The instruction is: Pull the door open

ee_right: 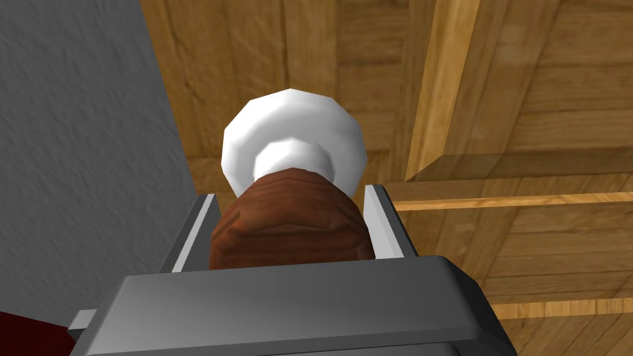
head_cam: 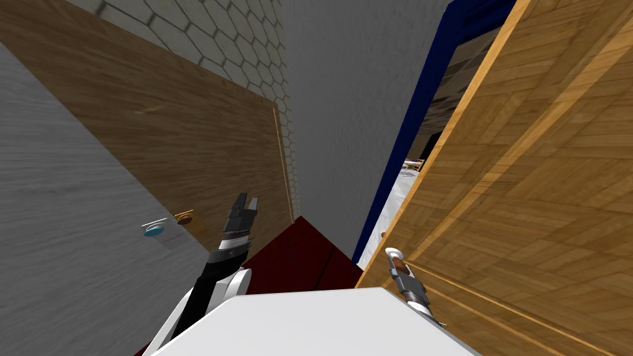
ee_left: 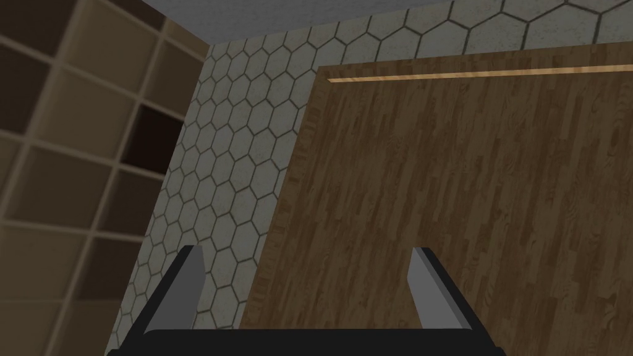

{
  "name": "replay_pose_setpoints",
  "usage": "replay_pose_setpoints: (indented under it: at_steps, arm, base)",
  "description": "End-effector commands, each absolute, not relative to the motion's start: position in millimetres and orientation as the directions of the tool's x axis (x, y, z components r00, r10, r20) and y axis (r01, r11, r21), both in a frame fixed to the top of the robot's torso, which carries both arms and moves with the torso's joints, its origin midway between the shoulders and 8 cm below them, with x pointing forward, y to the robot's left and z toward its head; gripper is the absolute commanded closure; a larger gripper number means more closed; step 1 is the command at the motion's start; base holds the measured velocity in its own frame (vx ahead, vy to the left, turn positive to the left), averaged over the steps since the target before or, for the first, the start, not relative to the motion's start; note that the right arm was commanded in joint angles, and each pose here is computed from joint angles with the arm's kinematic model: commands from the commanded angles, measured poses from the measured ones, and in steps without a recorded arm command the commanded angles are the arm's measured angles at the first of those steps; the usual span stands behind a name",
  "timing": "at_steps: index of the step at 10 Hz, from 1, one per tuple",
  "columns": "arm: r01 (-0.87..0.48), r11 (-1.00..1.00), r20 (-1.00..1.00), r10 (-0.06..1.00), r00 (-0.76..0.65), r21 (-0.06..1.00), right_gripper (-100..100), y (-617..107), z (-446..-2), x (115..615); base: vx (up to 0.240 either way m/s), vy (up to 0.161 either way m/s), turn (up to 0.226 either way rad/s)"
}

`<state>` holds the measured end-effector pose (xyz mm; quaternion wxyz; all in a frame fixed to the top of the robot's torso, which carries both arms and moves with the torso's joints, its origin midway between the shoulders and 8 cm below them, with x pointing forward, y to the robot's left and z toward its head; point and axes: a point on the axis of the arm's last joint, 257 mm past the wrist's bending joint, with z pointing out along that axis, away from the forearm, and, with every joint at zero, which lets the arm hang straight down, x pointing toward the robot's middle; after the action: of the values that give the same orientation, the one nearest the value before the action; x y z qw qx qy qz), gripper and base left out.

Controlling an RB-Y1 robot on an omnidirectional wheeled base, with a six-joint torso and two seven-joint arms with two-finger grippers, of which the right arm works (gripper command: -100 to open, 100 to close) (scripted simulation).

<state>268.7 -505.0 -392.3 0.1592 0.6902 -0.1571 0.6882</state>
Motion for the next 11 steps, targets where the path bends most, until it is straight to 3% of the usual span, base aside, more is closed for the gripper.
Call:
replay_pose_setpoints:
  at_steps: [1, 11]
  arm:
    - [-0.407, -0.913, 1.0, 0.003, 0.003, 0.004, 100, -495, -393, 267]
    - [-0.24, -0.971, 1.0, 0.002, 0.004, 0.003, 100, -444, -393, 256]
  base:
    - [-0.22, -0.027, 0.06]
    - [-0.208, -0.01, 0.056]
